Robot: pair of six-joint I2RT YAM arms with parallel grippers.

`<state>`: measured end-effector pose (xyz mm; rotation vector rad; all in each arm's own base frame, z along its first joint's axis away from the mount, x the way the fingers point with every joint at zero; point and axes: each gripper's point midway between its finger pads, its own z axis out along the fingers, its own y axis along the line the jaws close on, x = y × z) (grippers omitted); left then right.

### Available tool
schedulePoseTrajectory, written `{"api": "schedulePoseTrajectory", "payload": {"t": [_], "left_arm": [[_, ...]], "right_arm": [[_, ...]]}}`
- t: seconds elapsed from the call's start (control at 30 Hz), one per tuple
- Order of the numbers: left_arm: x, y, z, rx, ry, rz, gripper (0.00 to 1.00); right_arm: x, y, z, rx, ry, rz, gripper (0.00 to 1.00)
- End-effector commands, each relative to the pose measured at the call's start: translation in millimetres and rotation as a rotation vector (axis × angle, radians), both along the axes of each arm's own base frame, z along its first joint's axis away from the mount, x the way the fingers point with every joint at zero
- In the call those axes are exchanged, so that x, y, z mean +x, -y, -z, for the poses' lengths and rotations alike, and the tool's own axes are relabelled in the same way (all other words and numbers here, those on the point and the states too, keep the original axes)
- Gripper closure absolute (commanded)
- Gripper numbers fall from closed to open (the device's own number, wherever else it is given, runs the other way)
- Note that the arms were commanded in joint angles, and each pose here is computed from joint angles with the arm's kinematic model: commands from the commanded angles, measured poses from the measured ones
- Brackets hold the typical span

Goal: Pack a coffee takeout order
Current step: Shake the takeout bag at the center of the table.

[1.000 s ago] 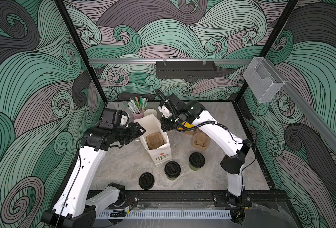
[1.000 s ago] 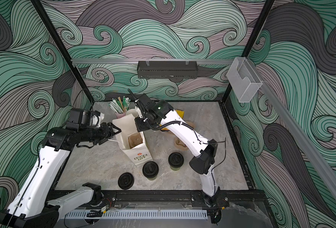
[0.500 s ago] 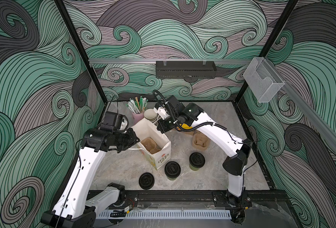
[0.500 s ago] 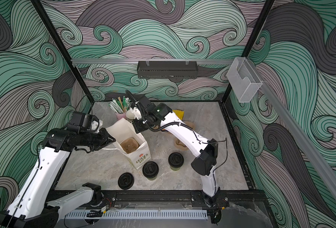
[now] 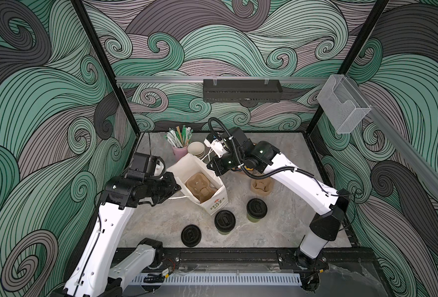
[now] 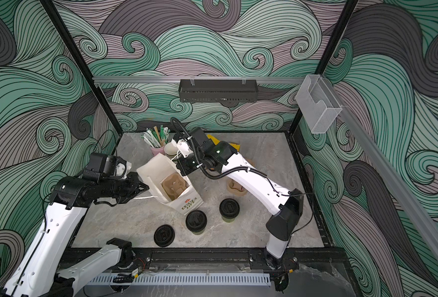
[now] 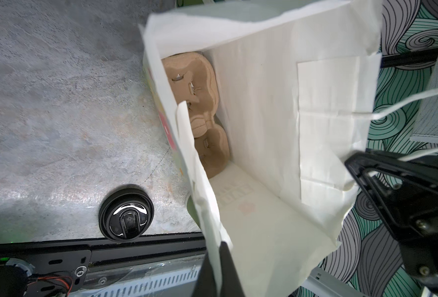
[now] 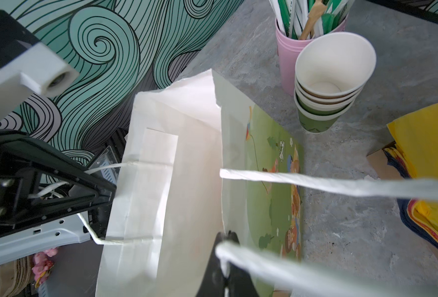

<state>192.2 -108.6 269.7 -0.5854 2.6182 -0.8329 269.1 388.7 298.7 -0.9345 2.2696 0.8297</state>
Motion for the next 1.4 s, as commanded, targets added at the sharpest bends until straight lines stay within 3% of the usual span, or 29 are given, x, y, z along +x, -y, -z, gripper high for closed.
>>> {"api": "schedulePoseTrajectory", "payload": {"t": [0.0, 0.4, 0.8, 1.37], "left_arm": [[4, 3, 6, -0.032, -0.012, -0.018, 1.0], [-3, 3, 21, -0.04, 0.002, -0.005, 1.0], [-10, 1, 36, -0.035, 0.067, 0.021, 1.0], [0, 18, 5, -0.121, 0.224, 0.105, 1.0]], "right_arm": [[-1, -2, -16, 0.048, 0.094, -0.034, 1.0], [-25, -14, -23, 0.057, 0.257, -0.202, 1.0], [-53, -23, -16, 0.044, 0.286, -0.327, 1.0], [-29, -15, -4, 0.032, 0.199, -0.153, 0.99]]}}
